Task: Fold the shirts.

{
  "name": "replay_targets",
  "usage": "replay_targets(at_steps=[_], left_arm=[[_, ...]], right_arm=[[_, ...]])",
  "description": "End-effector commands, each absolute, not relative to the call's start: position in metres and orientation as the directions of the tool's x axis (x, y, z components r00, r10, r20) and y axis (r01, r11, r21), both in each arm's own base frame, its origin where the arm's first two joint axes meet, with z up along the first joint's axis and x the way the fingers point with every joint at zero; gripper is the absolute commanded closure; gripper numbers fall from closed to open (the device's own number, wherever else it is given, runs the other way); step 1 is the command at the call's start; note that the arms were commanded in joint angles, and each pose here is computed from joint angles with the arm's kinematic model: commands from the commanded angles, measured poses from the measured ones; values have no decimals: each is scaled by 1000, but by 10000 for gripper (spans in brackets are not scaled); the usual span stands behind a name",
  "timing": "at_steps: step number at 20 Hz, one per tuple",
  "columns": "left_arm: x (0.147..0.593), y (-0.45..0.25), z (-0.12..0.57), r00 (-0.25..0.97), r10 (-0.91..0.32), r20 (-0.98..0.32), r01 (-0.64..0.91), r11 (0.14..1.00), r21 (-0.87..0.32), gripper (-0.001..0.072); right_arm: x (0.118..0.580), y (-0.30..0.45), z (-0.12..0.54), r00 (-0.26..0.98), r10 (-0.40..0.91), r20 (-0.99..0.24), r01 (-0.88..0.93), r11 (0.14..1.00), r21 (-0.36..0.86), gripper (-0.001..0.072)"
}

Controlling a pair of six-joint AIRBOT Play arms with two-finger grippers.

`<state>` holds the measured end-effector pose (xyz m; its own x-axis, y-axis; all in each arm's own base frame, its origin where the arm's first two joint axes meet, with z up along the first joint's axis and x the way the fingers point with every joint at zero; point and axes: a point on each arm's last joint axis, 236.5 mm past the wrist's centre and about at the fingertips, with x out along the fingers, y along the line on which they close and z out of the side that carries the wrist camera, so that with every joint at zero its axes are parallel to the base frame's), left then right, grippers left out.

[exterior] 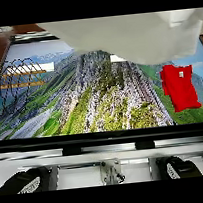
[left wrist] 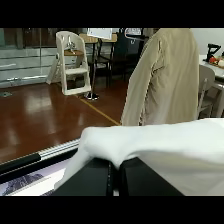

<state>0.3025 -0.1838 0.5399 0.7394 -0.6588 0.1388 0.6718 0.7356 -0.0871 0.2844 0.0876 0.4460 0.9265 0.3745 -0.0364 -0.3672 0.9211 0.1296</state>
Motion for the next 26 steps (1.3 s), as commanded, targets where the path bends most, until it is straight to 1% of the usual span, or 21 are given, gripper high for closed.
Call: replay_targets(at_steps=[1, 3, 4, 5, 7, 9, 11, 12, 13, 15, 16, 18, 19, 20, 21, 22, 24, 26], left_arm=[[299, -181, 531, 749, -652, 119, 662, 743, -97, 668], [328, -189, 476, 749, -661, -49, 652, 747, -128, 668], [344, -193, 441, 739, -658, -143, 641, 753, -150, 668], [361, -196, 409, 724, -653, -222, 629, 757, -177, 668], [396, -203, 340, 682, -640, -354, 593, 767, -245, 668], [427, -210, 265, 612, -625, -485, 547, 777, -311, 668], [453, -217, 187, 521, -609, -598, 491, 787, -374, 668], [462, -223, 150, 467, -610, -640, 444, 788, -427, 668], [468, -230, 121, 416, -623, -662, 385, 780, -493, 668], [470, -250, 73, 305, -673, -673, 262, 739, -620, 668], [470, -257, 54, 263, -692, -673, 204, 721, -662, 668], [471, -266, 32, 220, -716, -662, 113, 693, -712, 667], [470, -269, 30, 204, -733, -648, 79, 673, -736, 617], [467, -269, 34, 186, -753, -631, 64, 650, -757, 347], [465, -262, 40, 172, -763, -624, 58, 640, -766, 6], [462, -250, 49, 151, -768, -623, 59, 636, -770, -13], [453, -219, 74, 117, -776, -620, 54, 629, -776, -13], [447, -187, 100, 147, -763, -630, 59, 643, -764, 69]], right_arm=[[260, 103, 412, 874, 438, -209, -409, 897, 170, 646], [258, 111, 348, 752, 477, -455, -385, 878, 283, 646], [255, 114, 316, 673, 490, -554, -352, 871, 342, 646], [250, 117, 282, 578, 503, -642, -313, 864, 395, 646], [243, 119, 217, 409, 510, -757, -241, 860, 450, 645], [245, 118, 151, 299, 510, -807, -143, 860, 490, 645], [254, 119, 88, 248, 514, -821, -32, 851, 523, 646], [261, 120, 56, 242, 519, -820, 29, 840, 541, 645], [268, 121, 29, 246, 525, -815, 90, 825, 559, 645], [284, 120, -7, 269, 522, -809, 182, 798, 575, 645], [291, 118, -18, 275, 514, -813, 207, 794, 572, 645], [305, 116, -29, 297, 507, -809, 241, 780, 578, 645], [309, 116, -30, 306, 506, -806, 249, 775, 581, 645], [312, 115, -30, 318, 501, -805, 248, 775, 581, 645], [312, 115, -30, 315, 502, -806, 246, 777, 580, 645], [310, 115, -30, 309, 504, -807, 238, 780, 579, 645], [304, 118, -29, 288, 513, -809, 218, 787, 577, 645], [297, 120, -28, 260, 524, -811, 197, 793, 576, 645]])
